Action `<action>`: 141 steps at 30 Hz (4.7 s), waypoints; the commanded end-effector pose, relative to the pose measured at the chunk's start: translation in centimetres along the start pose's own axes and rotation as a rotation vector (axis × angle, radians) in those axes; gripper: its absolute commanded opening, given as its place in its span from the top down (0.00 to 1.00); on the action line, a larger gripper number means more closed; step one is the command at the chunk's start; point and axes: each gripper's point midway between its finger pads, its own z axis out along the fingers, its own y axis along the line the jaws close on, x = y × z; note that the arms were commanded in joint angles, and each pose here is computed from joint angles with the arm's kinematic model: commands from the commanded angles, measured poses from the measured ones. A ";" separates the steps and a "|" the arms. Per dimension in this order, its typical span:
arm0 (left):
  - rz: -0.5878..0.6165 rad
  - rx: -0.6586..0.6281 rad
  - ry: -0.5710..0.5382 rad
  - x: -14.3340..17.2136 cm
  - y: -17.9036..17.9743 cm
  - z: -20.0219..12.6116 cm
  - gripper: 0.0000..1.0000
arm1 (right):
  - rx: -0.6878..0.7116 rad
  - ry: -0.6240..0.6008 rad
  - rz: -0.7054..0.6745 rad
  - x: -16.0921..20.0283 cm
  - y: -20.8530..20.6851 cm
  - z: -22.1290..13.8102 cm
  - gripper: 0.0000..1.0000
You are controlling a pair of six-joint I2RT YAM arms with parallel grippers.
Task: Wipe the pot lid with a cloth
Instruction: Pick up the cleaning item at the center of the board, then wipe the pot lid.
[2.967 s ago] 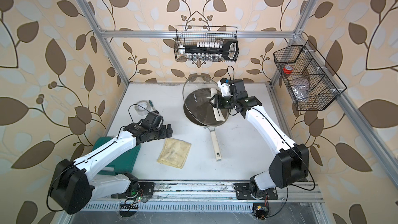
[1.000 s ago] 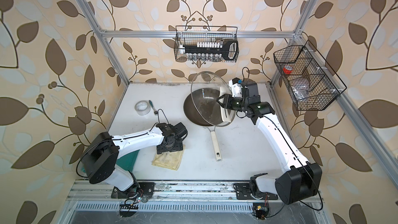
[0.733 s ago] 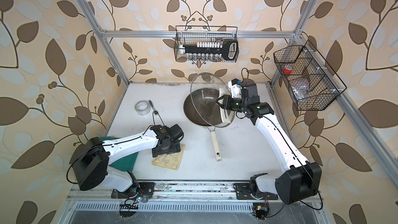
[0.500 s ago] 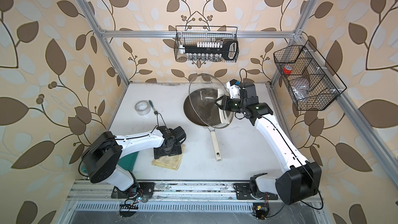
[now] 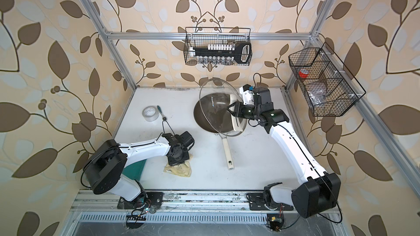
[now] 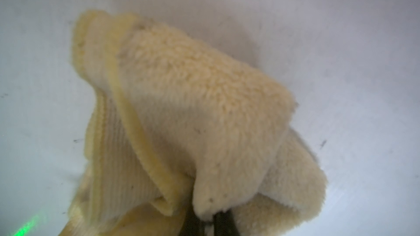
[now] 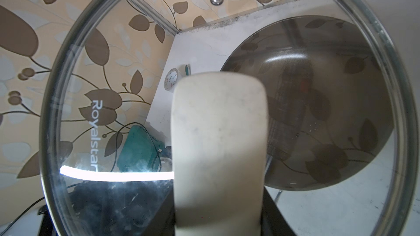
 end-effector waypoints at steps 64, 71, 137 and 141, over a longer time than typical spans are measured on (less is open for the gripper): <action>0.113 1.343 -0.610 -21.7 -19.2 -37.9 1.00 | -0.937 0.187 0.131 -3.0 16.6 -5.9 1.00; 0.116 1.349 -0.484 -21.3 -20.5 -33.9 1.00 | -0.944 0.107 0.118 -4.8 17.1 -6.4 1.00; 0.250 1.264 -0.431 -17.1 -23.4 -31.9 1.00 | -0.941 -0.012 0.143 -8.6 18.0 -6.4 1.00; 0.306 1.274 -0.360 -12.7 -23.6 -31.4 1.00 | -0.934 -0.028 0.158 -9.1 17.7 -6.0 1.00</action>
